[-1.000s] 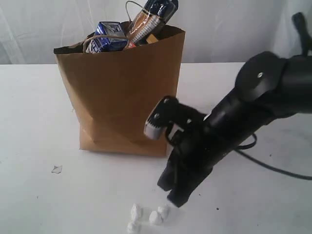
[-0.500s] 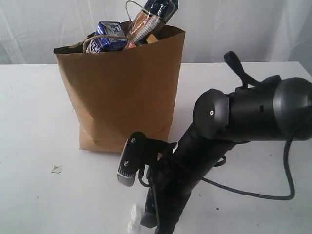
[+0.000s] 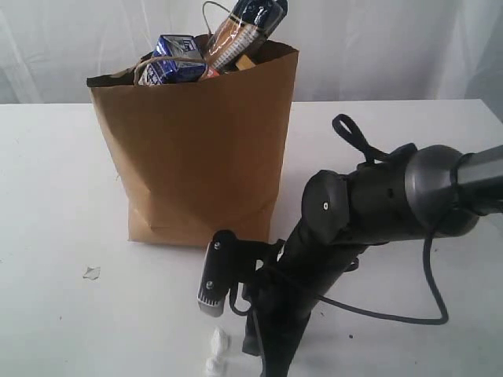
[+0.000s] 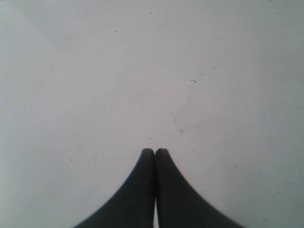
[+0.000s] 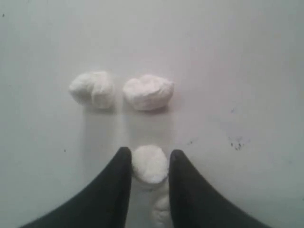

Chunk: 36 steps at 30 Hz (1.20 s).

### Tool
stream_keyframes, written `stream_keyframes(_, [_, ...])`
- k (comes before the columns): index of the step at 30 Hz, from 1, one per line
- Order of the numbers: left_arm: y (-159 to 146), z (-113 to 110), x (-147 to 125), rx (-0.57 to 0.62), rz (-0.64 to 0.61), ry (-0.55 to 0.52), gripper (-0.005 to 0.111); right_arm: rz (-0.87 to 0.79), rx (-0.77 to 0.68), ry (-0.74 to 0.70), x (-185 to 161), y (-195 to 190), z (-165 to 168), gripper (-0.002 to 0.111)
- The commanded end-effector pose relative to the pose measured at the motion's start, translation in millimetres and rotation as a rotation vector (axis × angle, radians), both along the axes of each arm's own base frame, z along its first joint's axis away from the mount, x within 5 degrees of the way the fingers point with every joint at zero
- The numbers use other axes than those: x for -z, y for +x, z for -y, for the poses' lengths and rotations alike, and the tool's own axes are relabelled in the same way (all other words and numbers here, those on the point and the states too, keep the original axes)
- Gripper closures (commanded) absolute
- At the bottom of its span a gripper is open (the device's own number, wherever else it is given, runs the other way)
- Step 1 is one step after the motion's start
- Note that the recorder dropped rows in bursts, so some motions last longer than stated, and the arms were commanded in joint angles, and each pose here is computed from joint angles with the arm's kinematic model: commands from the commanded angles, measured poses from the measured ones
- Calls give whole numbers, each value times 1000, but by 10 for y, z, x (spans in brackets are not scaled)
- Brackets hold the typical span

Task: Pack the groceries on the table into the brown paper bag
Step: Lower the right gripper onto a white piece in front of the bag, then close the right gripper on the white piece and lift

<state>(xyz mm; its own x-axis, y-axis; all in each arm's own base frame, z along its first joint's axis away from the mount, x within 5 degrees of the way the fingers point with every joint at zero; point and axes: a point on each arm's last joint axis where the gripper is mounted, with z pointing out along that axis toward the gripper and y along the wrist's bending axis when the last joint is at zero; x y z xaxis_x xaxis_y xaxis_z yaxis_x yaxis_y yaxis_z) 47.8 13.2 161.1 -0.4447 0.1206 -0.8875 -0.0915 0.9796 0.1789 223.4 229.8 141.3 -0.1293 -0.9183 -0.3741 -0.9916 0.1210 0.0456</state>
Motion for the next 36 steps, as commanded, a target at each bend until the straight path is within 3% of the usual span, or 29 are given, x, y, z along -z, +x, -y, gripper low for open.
stream_keyframes(1, [-2, 5, 15, 6, -3, -5, 107, -8, 17, -5, -2, -12, 6, 90])
stream_keyframes(5, [-2, 5, 15, 6, -3, -5, 107, -24, 20, -6, -22, -30, 12, 100])
stream_keyframes(14, [-2, 5, 15, 6, -3, -5, 107, -15, 72, 47, -293, -64, 22, 100])
stream_keyframes(18, [-2, 5, 15, 6, -3, -5, 107, -121, 22, 91, -717, -217, 27, 100])
stream_keyframes(21, [-2, 5, 15, 6, -3, -5, 107, -167, 2, 218, -1150, -359, 19, 100])
stream_keyframes(29, [-2, 5, 15, 6, -3, -5, 107, 72, 38, 697, -2383, -472, 10, 100])
stream_keyframes(31, [-2, 5, 15, 6, -3, -5, 107, 138, 87, 775, -2554, -441, 21, 100])
stream_keyframes(36, [-2, 5, 15, 6, -3, -5, 107, 441, 363, 976, -2928, -155, 107, 100])
